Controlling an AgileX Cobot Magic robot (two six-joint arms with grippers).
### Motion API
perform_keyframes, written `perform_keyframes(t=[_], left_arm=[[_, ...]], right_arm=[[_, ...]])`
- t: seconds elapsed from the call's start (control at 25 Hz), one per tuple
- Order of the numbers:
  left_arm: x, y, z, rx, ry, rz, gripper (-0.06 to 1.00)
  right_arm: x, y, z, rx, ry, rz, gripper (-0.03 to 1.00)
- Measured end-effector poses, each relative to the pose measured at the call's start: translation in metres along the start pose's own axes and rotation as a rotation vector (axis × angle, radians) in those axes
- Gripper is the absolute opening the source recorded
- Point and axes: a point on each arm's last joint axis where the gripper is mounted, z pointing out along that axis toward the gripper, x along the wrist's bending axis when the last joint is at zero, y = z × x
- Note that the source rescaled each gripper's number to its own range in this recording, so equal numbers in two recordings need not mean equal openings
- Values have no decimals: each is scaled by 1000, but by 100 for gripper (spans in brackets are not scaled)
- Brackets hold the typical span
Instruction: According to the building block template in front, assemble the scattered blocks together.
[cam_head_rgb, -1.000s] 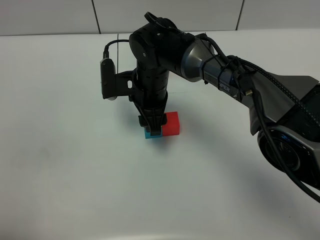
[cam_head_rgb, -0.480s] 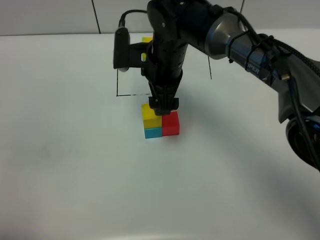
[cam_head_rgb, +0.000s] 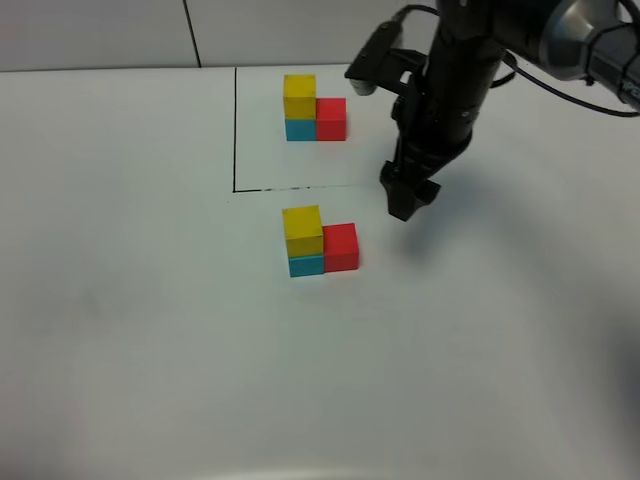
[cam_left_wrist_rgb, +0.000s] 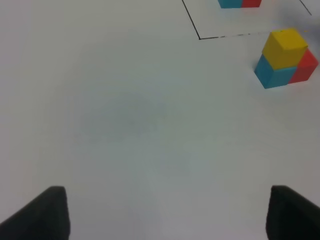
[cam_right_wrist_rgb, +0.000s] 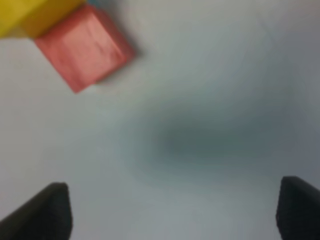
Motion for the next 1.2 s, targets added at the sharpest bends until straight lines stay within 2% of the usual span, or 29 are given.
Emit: perform_keyframes(t=[0.12, 0.28, 0.52, 0.76, 1.0, 1.2], left_arm=[[0, 0, 0, 0, 0, 0, 76], [0, 0, 0, 0, 0, 0, 76], [0, 0, 0, 0, 0, 0, 76], [0, 0, 0, 0, 0, 0, 76], [0, 0, 0, 0, 0, 0, 76], [0, 0, 0, 0, 0, 0, 76]], right_arm=[[-4, -27, 1, -11, 19, 108, 69], [-4, -64, 7, -90, 12, 277, 69], [-2, -104, 11, -132, -42, 482, 69], [-5, -107, 12, -133, -72, 523, 69], [-10, -104, 11, -182, -117, 550, 69], [-17, -107, 1, -225, -175, 576, 76]])
